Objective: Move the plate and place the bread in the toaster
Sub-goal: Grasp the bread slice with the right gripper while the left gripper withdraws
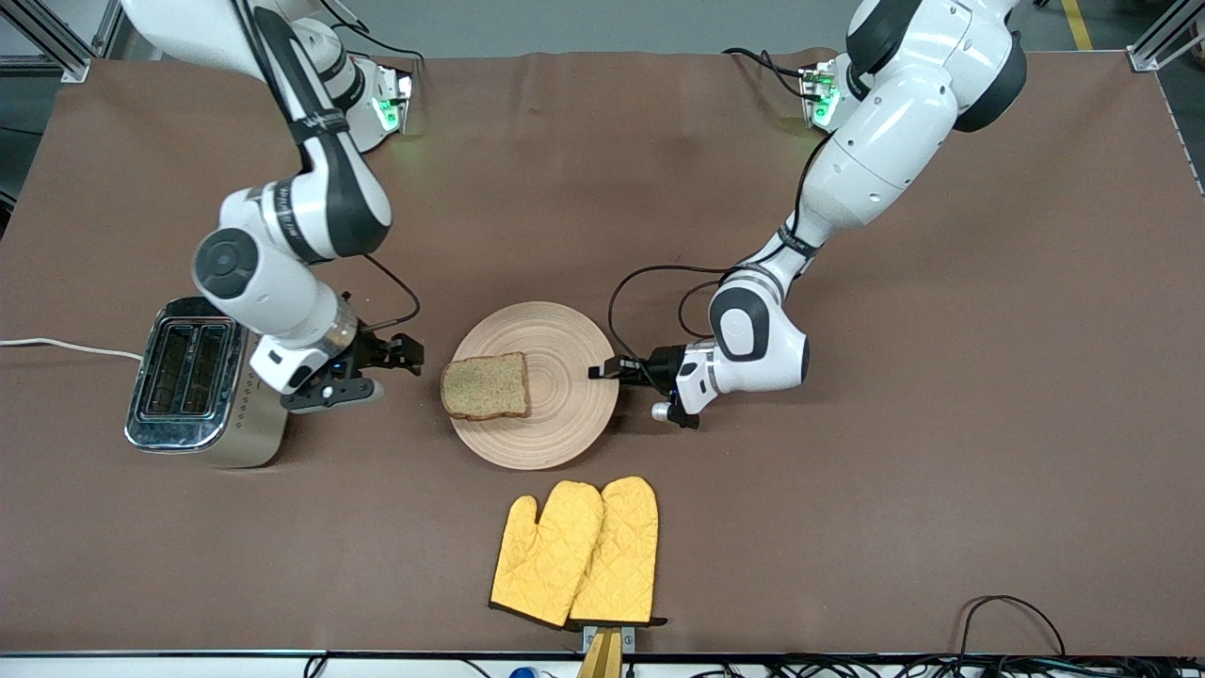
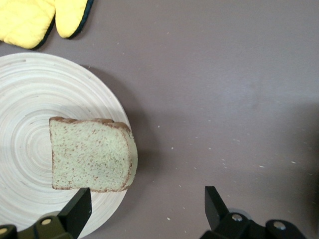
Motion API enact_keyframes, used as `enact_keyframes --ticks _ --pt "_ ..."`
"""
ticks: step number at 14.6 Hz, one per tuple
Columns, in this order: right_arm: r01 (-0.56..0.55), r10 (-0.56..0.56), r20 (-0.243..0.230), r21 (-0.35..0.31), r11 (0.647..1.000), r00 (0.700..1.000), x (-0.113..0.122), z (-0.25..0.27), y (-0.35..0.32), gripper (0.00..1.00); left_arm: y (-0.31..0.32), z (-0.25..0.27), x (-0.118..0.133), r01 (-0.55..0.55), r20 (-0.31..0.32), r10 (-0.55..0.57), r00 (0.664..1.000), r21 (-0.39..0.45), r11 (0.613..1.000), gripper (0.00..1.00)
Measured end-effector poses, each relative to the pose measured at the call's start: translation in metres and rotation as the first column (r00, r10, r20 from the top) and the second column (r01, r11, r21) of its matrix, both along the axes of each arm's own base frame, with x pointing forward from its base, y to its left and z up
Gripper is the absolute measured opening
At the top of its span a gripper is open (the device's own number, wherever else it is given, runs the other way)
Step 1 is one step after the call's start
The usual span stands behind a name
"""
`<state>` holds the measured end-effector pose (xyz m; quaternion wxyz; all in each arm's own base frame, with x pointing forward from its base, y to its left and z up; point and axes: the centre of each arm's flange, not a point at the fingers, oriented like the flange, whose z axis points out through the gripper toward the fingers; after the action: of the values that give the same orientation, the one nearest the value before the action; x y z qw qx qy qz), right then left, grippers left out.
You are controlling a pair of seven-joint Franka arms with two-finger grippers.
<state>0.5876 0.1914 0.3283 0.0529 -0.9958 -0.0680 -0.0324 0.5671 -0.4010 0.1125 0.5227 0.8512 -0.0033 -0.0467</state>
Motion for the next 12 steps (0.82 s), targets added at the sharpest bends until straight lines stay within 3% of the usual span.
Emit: enact_keyframes --ticks 3,5,8,12 --pt "-0.023 0.023 -0.003 -0.006 1.0 1.0 -0.009 -0.022 0.017 1.0 0.008 0.002 0.008 -0.048 -0.052 0.048 0.997 0.004 0.999 0.51" --pt "-0.021 0.021 0.022 0.014 1.0 1.0 -0.01 -0.035 0.032 1.0 0.025 0.014 0.026 -0.113 -0.072 0.114 0.991 0.024 0.993 0.69" --pt "-0.045 0.044 0.037 0.016 0.999 0.998 -0.017 -0.065 0.06 1.0 0.074 0.058 0.069 -0.196 -0.006 0.197 0.98 0.073 0.978 0.98" --pt "0.005 -0.006 0.019 0.035 0.999 1.0 -0.013 -0.084 0.06 0.98 0.142 0.146 0.114 -0.239 0.123 0.219 0.968 0.176 0.955 1.0"
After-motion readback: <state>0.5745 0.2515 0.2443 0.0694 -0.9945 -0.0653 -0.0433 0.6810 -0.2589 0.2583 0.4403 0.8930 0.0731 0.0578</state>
